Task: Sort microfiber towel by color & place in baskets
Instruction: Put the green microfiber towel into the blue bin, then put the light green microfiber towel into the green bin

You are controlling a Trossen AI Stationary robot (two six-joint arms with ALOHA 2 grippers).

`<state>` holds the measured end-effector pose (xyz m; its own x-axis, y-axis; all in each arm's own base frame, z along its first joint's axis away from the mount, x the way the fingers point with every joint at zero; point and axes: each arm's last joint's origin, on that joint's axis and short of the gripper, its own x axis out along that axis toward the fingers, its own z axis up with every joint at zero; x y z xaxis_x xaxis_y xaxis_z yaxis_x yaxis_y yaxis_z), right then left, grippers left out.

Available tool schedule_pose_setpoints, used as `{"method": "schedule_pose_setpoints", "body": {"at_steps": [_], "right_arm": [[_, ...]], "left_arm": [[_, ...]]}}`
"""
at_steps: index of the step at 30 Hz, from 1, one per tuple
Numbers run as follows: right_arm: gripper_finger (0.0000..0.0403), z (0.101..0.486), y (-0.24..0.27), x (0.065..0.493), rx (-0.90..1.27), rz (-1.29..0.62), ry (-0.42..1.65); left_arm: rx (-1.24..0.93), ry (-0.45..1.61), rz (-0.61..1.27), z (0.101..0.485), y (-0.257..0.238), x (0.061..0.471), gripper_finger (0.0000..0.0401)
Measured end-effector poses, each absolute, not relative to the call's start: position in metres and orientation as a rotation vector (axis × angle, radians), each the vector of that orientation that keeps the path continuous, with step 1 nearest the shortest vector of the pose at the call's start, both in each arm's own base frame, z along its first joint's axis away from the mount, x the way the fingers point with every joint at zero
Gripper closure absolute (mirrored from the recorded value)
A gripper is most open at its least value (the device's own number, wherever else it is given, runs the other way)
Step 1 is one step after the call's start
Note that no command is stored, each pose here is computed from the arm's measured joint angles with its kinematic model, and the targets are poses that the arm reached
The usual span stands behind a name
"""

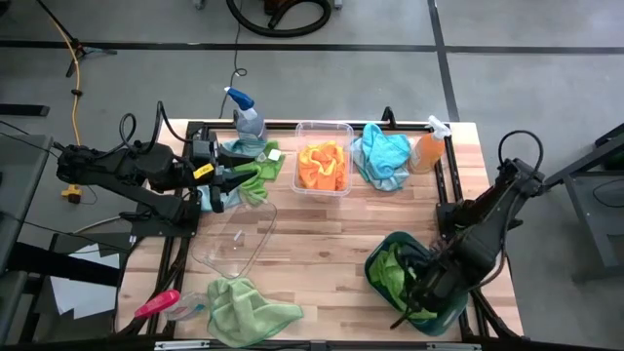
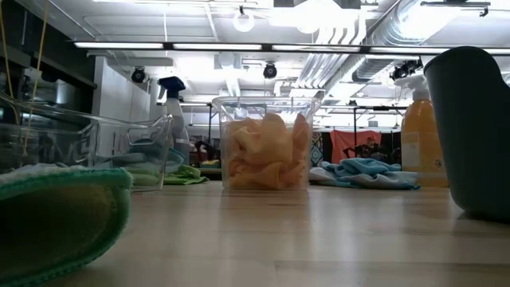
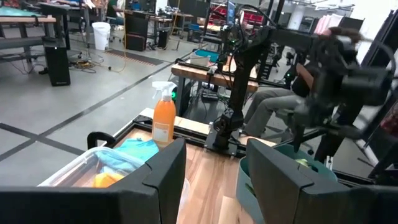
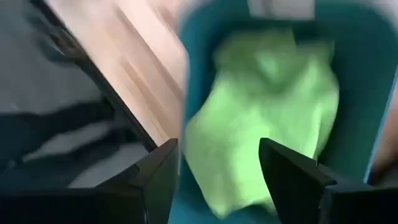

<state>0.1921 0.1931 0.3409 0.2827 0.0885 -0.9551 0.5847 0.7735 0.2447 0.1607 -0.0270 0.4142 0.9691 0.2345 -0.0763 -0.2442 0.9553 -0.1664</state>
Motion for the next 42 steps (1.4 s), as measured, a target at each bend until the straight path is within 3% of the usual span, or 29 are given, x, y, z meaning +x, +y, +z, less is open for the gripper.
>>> {"method": "schedule_pose_setpoints", "body": {"at_steps": [7, 11, 17, 30, 38, 42], "right_arm": [[0.0182, 0.372, 0.166, 0.216, 0.502, -0.41, 0.954], [0.0183, 0.369, 0.142, 0.231, 0.466, -0.501, 0.932], [0.0183, 0.365, 0.126, 0.243, 0.407, -0.437, 1.002], [0.0183, 0.384, 0.083, 0.291, 0.171, -0.374, 0.694], [0.0183, 0.357, 0.057, 0.284, 0.117, -0.368, 0.885], [0.0183, 0.328, 0.062, 0.275, 0.23, -0.272, 0.84]], "left_arm": [[-0.177, 0.056, 0.243, 0.414, -0.027, 0.161, 0.0243], [-0.178, 0.056, 0.243, 0.414, -0.027, 0.161, 0.0243], [-0.201, 0.054, 0.241, 0.414, -0.027, 0.161, 0.0243], [-0.19, 0.092, 0.245, 0.408, -0.03, 0.173, 0.0243], [-0.237, 0.144, 0.242, 0.398, -0.035, 0.191, 0.0243], [-0.28, 0.166, 0.2, 0.394, -0.038, 0.198, 0.0243]]}}
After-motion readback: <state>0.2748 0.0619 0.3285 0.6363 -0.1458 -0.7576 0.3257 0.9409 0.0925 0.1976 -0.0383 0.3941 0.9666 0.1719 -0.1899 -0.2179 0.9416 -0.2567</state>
